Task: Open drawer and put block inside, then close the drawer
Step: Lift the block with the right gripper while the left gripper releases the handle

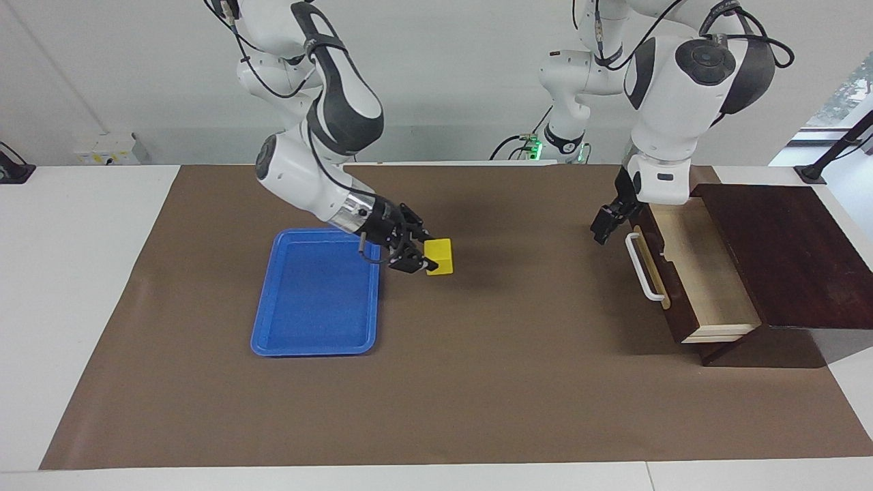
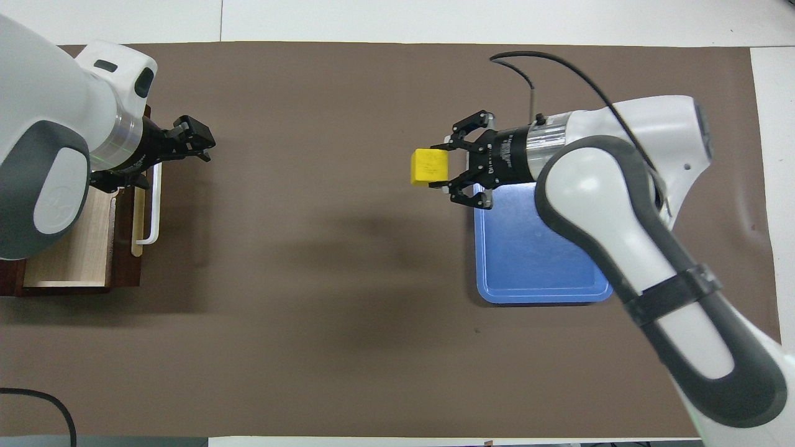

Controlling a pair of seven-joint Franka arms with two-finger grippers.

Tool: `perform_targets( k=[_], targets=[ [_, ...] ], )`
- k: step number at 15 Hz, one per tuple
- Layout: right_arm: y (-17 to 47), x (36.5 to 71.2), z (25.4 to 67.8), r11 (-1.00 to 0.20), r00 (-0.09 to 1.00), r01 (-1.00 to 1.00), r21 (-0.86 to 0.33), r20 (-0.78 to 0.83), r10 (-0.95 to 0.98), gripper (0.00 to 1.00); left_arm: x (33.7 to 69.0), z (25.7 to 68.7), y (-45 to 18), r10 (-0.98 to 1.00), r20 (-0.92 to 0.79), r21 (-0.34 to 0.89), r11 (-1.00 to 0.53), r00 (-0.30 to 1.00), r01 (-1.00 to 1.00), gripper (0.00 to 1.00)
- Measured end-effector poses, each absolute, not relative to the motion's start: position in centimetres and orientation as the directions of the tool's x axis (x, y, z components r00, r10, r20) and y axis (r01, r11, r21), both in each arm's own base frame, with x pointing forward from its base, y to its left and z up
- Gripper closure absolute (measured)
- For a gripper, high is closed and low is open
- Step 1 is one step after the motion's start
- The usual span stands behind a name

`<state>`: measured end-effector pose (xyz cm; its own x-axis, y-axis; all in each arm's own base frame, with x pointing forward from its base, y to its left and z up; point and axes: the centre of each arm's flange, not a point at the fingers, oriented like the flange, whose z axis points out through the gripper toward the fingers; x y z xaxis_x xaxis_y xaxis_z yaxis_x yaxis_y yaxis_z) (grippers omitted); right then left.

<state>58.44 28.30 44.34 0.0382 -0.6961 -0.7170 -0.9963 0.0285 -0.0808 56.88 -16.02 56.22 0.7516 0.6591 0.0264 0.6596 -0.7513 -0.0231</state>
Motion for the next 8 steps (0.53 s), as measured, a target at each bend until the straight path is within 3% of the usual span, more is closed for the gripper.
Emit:
perform_targets(
  k=[5,8],
  targets=[
    [34.8,55.3,44.3,0.052,-0.009,-0.998,-0.037,-0.717,-0.697,0.45,55.6,56.8,-19.7,0.949,0.007,0.002,-0.315,0.315,0.949,0.00],
    [35.8,54.5,43.7,0.054,-0.034,-0.999,-0.006,-0.714,-0.700,0.45,55.5,57.4,-20.5,0.985,-0.007,0.021,-0.174,0.174,0.985,0.00]
  ],
)
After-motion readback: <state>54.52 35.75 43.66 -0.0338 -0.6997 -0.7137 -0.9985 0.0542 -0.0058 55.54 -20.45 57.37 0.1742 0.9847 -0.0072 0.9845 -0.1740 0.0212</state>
